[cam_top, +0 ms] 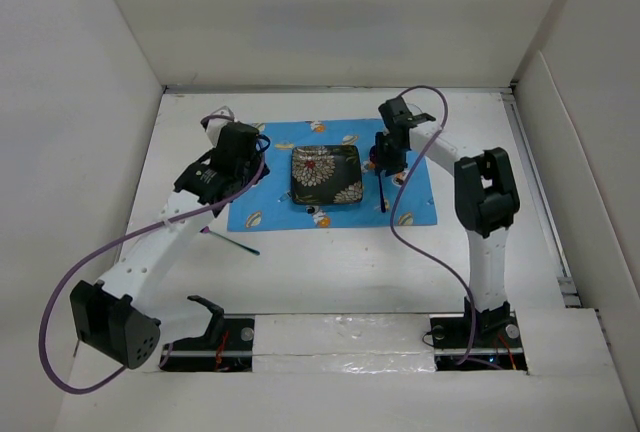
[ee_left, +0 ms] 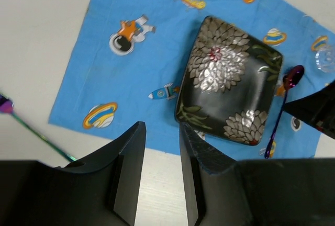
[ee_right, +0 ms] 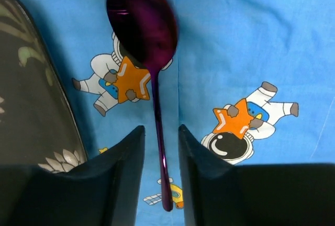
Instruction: Set the dinner table for one person
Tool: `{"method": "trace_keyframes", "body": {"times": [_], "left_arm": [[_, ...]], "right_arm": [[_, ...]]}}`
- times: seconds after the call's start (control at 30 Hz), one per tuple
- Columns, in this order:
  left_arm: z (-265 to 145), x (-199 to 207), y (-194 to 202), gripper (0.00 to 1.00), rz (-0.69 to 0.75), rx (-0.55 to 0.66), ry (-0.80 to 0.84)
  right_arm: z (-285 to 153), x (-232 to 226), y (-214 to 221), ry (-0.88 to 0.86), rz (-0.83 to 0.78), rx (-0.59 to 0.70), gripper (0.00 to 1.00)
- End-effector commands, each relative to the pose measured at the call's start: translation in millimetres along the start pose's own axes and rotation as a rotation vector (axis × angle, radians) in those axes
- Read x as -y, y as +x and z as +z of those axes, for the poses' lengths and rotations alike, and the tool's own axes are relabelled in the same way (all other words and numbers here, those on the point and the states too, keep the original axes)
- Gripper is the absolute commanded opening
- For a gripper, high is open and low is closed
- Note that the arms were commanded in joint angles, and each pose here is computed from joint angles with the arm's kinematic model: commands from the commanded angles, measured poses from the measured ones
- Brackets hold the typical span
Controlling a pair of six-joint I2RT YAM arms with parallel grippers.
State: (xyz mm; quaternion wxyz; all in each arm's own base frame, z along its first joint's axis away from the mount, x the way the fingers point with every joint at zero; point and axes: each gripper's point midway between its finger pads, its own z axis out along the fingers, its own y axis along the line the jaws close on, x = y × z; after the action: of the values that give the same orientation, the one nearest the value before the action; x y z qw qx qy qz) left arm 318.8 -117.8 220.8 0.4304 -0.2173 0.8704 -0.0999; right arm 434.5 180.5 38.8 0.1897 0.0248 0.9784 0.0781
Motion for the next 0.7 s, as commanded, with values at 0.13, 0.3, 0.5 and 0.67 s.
{"method": "trace_keyframes", "body": {"times": [0.13, 0.3, 0.5, 0.67], "left_arm": [[0, -85, 42, 0.32, -0.173, -0.194, -0.312], [-1, -147, 81, 0.34, -0.283, -0.318, -0.502], [15, -163, 111, 0.38, -0.375, -0.343, -0.595], [35, -190, 126, 0.40, -0.450, -0.368, -0.715]], "right_arm": [[-78, -12, -39, -0.073, 0.025, 0.200, 0.50], [-114, -29, -19, -0.172, 0.014, 0.261, 0.50], [-154, -67, 6, -0.314, -0.045, 0.304, 0.50], [-163, -73, 19, -0.342, -0.078, 0.303, 0.50]]}}
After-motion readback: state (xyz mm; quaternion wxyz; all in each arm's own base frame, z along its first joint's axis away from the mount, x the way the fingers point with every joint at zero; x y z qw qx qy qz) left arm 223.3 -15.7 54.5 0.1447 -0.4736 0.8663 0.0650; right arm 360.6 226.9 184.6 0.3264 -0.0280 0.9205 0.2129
